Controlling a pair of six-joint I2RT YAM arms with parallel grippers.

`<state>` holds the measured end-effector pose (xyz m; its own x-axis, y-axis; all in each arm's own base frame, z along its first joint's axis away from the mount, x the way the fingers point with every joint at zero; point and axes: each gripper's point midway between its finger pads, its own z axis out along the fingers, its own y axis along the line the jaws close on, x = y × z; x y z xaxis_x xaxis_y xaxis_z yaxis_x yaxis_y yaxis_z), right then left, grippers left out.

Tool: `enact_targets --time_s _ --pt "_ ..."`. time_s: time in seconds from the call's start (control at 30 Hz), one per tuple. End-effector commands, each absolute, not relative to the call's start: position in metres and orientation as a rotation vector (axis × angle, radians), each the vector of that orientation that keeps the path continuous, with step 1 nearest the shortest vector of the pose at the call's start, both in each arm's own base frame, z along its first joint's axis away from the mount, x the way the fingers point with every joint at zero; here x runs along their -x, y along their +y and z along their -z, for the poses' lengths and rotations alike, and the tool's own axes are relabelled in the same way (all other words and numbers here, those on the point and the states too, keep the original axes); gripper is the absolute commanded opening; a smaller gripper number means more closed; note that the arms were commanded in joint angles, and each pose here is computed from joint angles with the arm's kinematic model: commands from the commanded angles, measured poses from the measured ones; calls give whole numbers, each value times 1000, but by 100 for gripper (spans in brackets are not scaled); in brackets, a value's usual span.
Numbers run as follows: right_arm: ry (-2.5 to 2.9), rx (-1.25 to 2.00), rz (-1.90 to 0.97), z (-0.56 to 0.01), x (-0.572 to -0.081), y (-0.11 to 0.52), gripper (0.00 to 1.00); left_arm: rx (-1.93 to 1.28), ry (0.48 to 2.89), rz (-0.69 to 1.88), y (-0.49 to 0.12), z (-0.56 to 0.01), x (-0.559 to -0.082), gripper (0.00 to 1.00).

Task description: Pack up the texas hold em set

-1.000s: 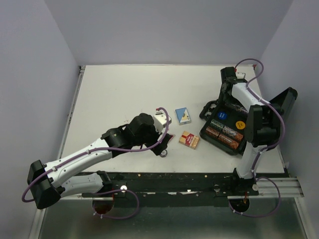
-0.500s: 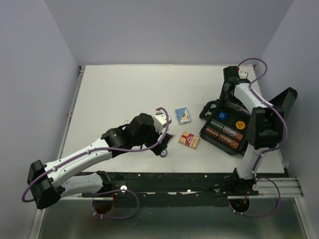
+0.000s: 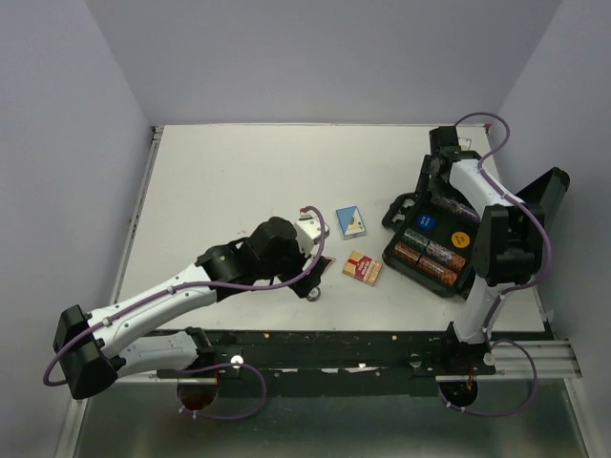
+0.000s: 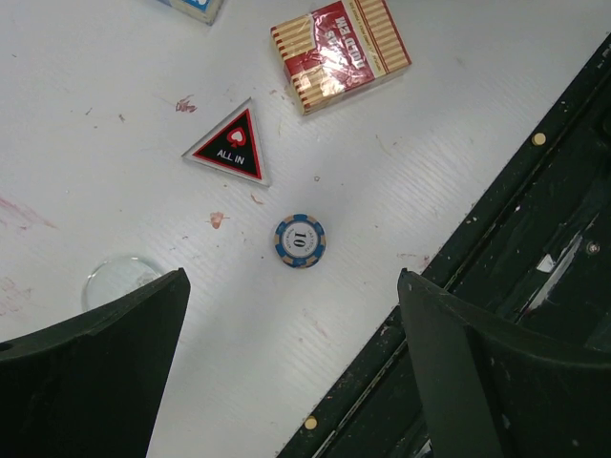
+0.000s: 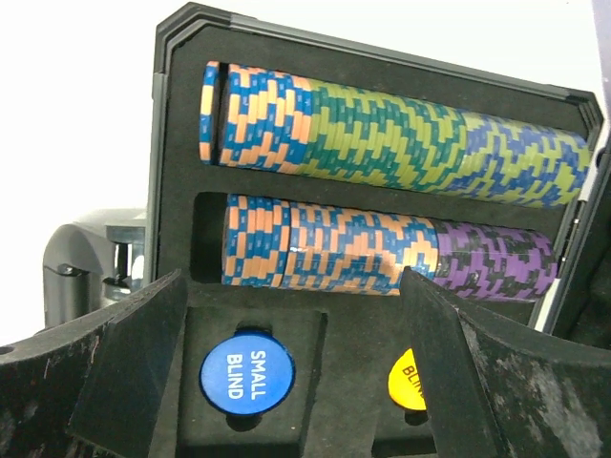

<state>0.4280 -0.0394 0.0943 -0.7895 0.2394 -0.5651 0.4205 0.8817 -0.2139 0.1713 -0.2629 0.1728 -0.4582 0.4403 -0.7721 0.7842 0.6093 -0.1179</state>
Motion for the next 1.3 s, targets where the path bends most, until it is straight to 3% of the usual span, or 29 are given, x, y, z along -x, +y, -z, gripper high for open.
enact_targets --time_s 0.0,0.73,1.27 --pt "2473 -443 337 -113 -441 -30 100 -971 2137 568 -262 -162 -174 99" --pt "2240 -308 -78 -185 -383 16 100 -1188 2433 286 -291 -48 -160 87" --pt "2233 -271 -159 -185 -375 28 100 -1161 2492 133 -285 -23 -170 82"
